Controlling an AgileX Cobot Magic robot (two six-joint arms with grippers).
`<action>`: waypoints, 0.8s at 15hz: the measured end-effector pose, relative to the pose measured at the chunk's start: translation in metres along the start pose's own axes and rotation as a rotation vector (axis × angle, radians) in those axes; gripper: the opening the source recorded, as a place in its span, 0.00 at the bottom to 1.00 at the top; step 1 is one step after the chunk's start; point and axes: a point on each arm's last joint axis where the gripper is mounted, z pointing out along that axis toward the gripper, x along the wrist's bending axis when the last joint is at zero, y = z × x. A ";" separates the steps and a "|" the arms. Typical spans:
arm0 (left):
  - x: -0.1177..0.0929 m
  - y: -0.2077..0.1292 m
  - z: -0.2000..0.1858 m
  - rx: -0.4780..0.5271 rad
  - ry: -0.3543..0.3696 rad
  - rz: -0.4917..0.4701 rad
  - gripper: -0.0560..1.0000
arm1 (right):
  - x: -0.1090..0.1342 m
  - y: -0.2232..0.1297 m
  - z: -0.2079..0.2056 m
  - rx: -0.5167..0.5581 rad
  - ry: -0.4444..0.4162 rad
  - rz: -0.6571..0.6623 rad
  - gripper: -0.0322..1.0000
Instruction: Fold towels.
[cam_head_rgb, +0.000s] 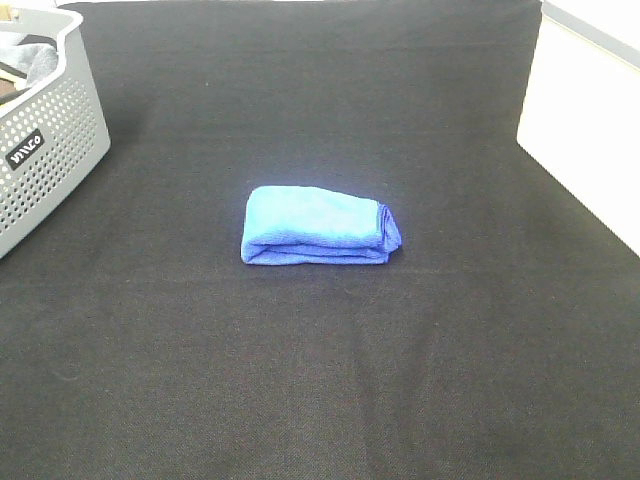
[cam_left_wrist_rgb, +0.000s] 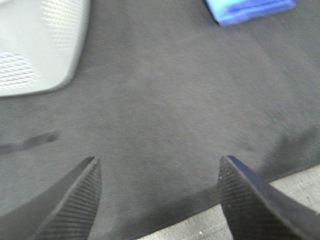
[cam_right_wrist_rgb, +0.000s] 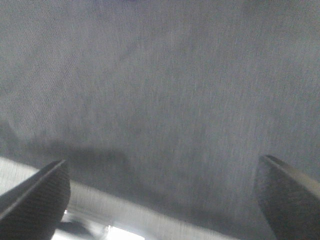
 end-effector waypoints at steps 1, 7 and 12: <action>-0.002 0.003 0.001 -0.036 -0.026 0.033 0.66 | 0.001 -0.004 -0.007 -0.053 -0.005 -0.032 0.94; -0.004 0.006 0.011 -0.101 -0.052 0.091 0.66 | 0.002 -0.008 -0.012 -0.100 -0.009 -0.055 0.94; -0.004 0.006 0.011 -0.102 -0.052 0.091 0.66 | 0.002 -0.008 -0.012 -0.100 -0.009 -0.055 0.94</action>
